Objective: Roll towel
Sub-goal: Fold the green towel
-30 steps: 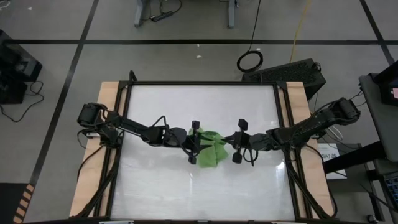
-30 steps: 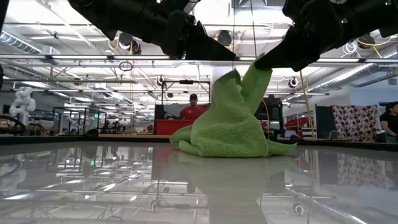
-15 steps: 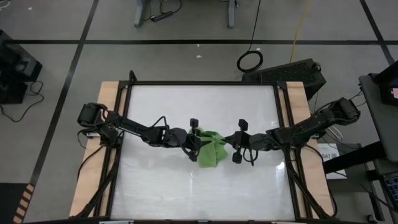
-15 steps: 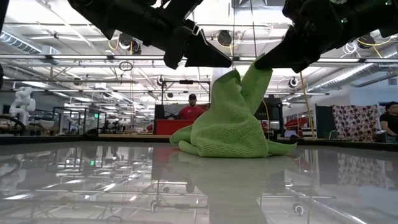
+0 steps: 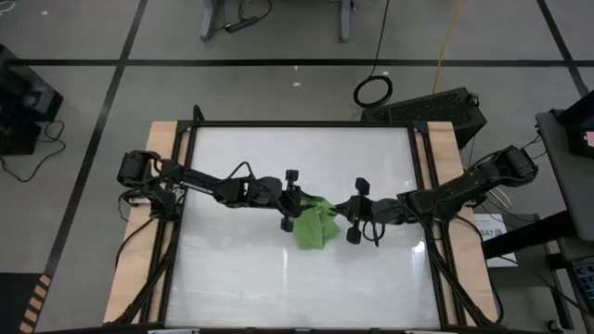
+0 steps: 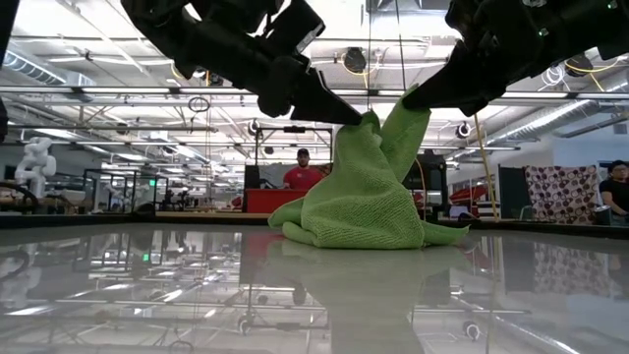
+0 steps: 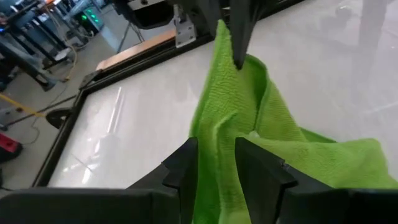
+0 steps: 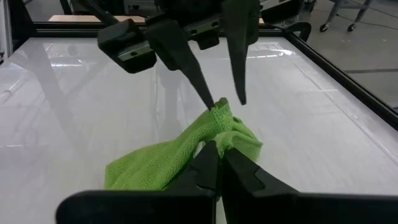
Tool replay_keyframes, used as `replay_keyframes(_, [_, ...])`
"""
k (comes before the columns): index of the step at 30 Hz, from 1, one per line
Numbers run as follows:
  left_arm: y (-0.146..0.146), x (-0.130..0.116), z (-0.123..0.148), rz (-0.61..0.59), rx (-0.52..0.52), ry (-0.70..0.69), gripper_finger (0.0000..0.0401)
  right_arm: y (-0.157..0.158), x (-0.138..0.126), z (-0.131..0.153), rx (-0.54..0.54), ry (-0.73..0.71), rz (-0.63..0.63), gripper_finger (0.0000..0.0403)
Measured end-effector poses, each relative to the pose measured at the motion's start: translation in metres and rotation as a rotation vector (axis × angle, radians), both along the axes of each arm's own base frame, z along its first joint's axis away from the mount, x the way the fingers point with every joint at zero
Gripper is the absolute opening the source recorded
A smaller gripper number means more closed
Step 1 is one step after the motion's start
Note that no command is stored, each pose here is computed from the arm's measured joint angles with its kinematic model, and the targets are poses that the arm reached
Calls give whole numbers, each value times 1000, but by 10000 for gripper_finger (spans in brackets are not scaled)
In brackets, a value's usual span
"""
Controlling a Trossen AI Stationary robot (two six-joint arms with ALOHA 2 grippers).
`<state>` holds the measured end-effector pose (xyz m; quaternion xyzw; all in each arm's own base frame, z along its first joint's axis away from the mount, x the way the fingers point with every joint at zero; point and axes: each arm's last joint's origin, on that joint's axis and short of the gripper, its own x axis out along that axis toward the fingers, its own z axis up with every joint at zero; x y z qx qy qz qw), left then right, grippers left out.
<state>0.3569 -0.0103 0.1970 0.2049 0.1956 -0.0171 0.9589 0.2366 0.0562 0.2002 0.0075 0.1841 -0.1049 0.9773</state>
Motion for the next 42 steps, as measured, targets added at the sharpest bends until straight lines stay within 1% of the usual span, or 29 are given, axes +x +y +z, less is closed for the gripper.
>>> replay_keyframes(5, [3, 1, -2, -36, -21, 3, 114, 0, 0, 0, 1, -2, 0, 0])
replay_keyframes(8, [5, 3, -7, -25, -35, 14, 114, 0, 0, 1, 4, -13, 0, 0])
replay_keyframes(12, [9, 13, -15, -5, -69, 36, 110, 0, 1, 2, 6, -18, 0, 0])
replay_keyframes(15, [9, 20, -15, -15, -72, 30, 86, 0, 0, 1, 21, -14, -7, 0])
replay_keyframes(20, [7, 22, -13, -64, -88, 28, 14, 0, -1, -1, 34, 8, -13, 0])
replay_keyframes(26, [0, 16, -7, -90, -93, 64, 6, -1, -2, -2, 25, 17, -49, 0])
replay_keyframes(30, [-8, 5, 13, -92, -80, 58, 4, -4, -6, 4, 10, -3, -99, 0])
replay_keyframes(33, [-17, -8, 36, -69, -31, 33, 4, -7, -13, 13, -5, -24, -130, 0])
replay_keyframes(37, [-35, -34, 73, -44, 39, -24, 3, -12, -27, 29, -15, -68, -136, 0])
replay_keyframes(42, [-58, -73, 113, -2, 102, -114, 2, -18, -48, 55, 15, -184, -136, 0])
